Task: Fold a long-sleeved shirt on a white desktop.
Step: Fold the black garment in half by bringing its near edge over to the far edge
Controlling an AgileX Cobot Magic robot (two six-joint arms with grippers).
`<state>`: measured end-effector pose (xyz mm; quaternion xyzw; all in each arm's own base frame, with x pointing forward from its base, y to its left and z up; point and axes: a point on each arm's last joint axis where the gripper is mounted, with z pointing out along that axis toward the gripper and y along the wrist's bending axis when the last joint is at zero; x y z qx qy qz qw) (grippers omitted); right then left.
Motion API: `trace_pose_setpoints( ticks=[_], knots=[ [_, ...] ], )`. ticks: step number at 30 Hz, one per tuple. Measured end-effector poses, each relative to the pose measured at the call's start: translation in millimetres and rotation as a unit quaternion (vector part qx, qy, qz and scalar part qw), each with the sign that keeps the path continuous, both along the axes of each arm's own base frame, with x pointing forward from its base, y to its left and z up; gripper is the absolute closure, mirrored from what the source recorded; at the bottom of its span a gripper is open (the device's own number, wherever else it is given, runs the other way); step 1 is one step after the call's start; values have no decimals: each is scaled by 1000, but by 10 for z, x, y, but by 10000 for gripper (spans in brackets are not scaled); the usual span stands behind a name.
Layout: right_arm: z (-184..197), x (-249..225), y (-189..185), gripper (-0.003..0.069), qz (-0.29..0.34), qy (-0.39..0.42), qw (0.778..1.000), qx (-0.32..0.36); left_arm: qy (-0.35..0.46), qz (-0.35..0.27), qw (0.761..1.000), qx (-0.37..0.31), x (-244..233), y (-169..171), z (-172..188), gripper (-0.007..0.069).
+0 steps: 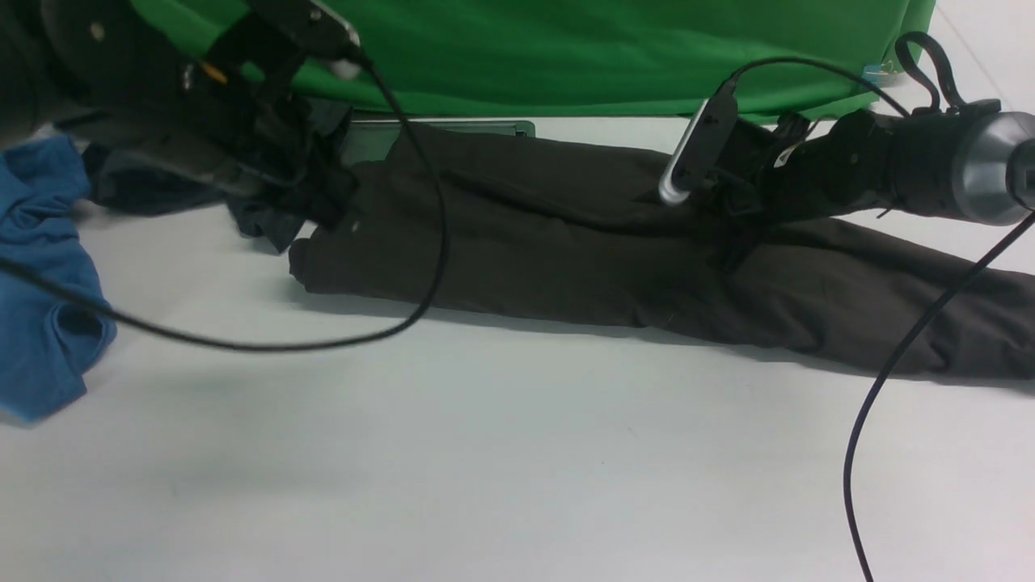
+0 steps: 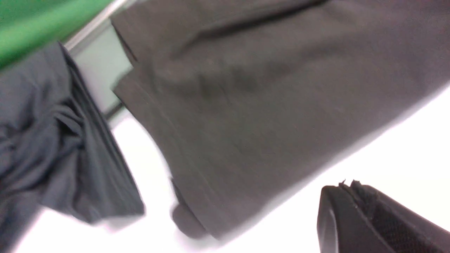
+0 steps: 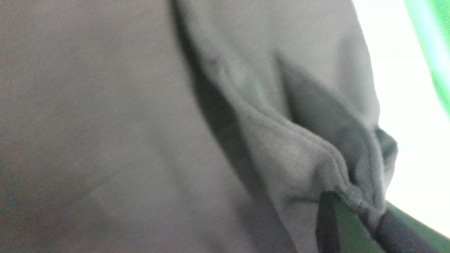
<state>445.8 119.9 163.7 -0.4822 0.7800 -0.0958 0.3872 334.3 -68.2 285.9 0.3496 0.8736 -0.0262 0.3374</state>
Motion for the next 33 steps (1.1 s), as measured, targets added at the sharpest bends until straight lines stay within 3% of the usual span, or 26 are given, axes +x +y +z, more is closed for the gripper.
trace_pose_setpoints(
  ticks=[5, 14, 18, 22, 25, 29, 31, 33],
  knots=[
    [77, 95, -60, 617, -28, -23, 999, 23, 4, -8, 1000, 2, -127, -37, -37, 613],
    [110, 417, -294, 612, -104, -37, 990, 82, 54, -94, 993, 41, -407, -442, -95, 614],
    [95, 449, -389, 485, -121, -36, 988, 90, 59, -71, 994, 58, -408, -418, -113, 614],
    [121, 420, -423, 231, -131, -13, 986, 100, 61, -39, 994, 82, -394, -353, -123, 614],
    [243, 345, -420, 154, -146, 20, 981, 122, 58, -16, 994, 95, -379, -310, -123, 614],
    [593, 145, -409, 199, -195, 84, 960, 182, 56, 38, 995, 74, -319, -180, -109, 613],
    [870, -52, -387, 329, -227, 135, 939, 219, 50, 88, 994, 43, -234, 1, -71, 613],
    [1004, -166, -295, 463, -226, 159, 934, 227, 32, 128, 991, -2, -102, 164, -38, 610]
  ],
)
